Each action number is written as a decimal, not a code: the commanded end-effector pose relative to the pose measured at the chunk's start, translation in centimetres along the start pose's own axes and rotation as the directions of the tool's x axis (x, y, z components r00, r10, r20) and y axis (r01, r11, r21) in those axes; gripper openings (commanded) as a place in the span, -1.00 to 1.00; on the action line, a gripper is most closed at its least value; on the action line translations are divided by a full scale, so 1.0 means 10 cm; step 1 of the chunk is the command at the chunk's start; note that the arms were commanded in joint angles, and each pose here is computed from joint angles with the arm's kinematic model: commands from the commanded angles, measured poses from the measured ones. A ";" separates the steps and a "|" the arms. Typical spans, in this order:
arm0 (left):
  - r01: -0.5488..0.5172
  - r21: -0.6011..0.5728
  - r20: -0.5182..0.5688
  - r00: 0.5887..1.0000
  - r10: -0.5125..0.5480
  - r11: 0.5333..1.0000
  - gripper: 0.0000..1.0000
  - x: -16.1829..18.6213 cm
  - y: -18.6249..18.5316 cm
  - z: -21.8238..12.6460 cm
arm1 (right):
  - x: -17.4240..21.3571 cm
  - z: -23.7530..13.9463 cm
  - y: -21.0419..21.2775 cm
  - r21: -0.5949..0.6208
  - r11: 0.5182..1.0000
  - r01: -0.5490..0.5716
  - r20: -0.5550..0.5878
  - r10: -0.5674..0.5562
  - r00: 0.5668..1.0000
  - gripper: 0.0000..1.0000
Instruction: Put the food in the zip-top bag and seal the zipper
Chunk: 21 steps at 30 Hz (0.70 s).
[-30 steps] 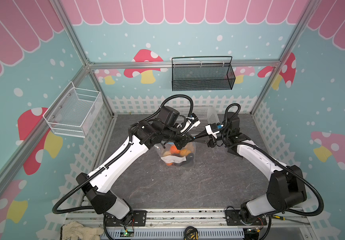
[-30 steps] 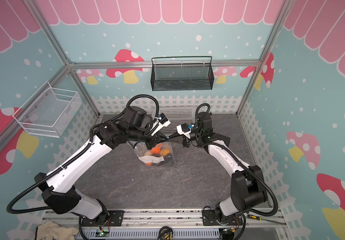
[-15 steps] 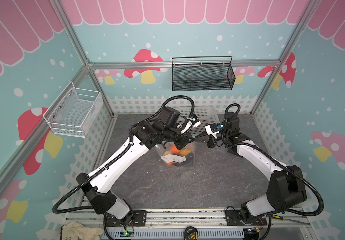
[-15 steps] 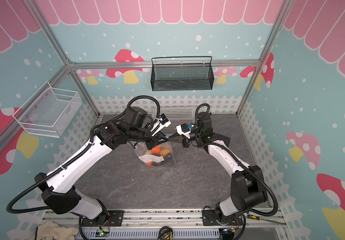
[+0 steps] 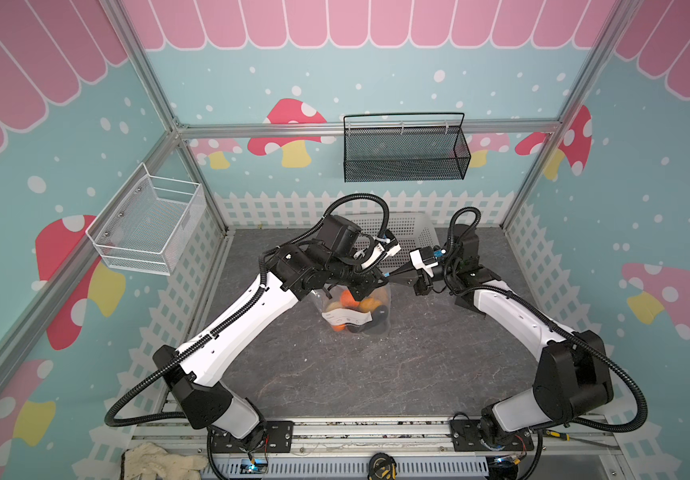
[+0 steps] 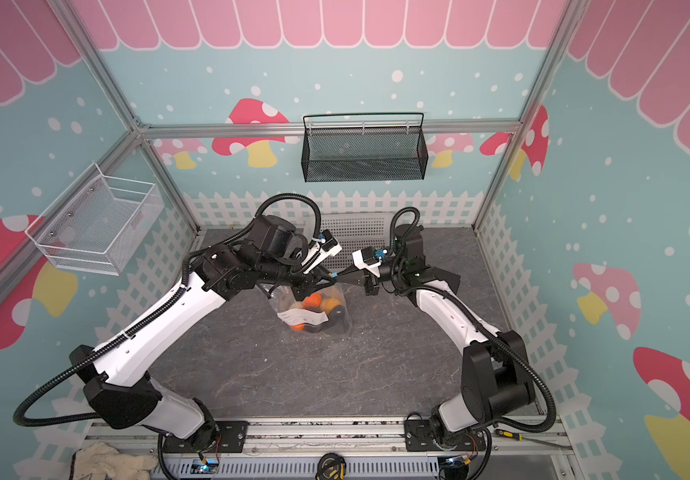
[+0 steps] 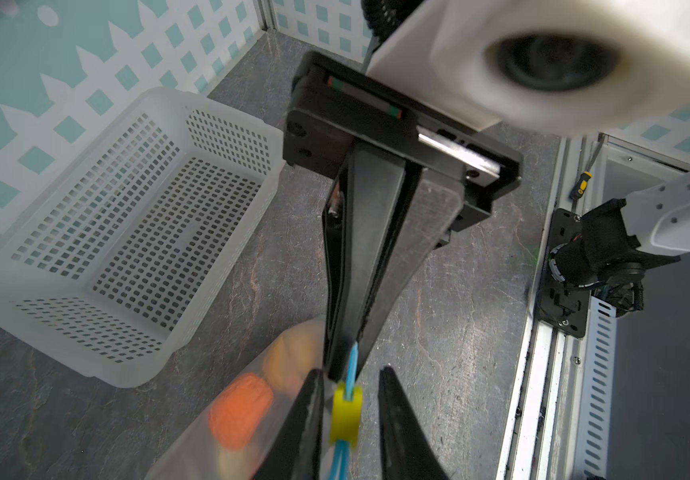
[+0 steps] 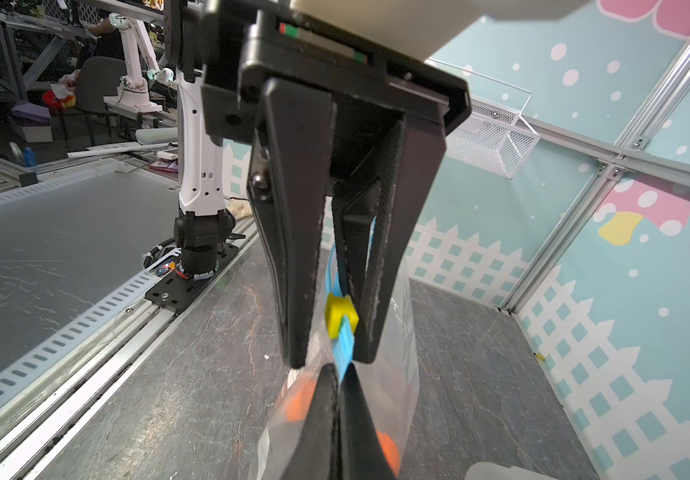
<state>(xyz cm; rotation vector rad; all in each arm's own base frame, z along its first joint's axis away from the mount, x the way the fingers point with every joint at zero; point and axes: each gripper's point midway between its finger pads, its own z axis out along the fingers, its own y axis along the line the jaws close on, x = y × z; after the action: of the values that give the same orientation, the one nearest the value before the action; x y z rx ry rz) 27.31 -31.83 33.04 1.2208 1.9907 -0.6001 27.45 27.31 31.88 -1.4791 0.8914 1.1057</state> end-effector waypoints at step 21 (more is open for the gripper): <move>-0.031 -0.077 0.002 1.000 0.031 0.997 -0.98 0.04 0.05 -0.17 | -0.08 0.01 0.00 0.004 0.999 0.051 -0.001 -0.051 0.999 -1.00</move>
<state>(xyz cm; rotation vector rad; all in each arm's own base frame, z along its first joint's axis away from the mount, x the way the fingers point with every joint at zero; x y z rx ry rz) 27.57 -31.14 33.07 1.1931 1.9968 -0.5424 27.68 27.38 31.81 -1.4754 0.8993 1.0901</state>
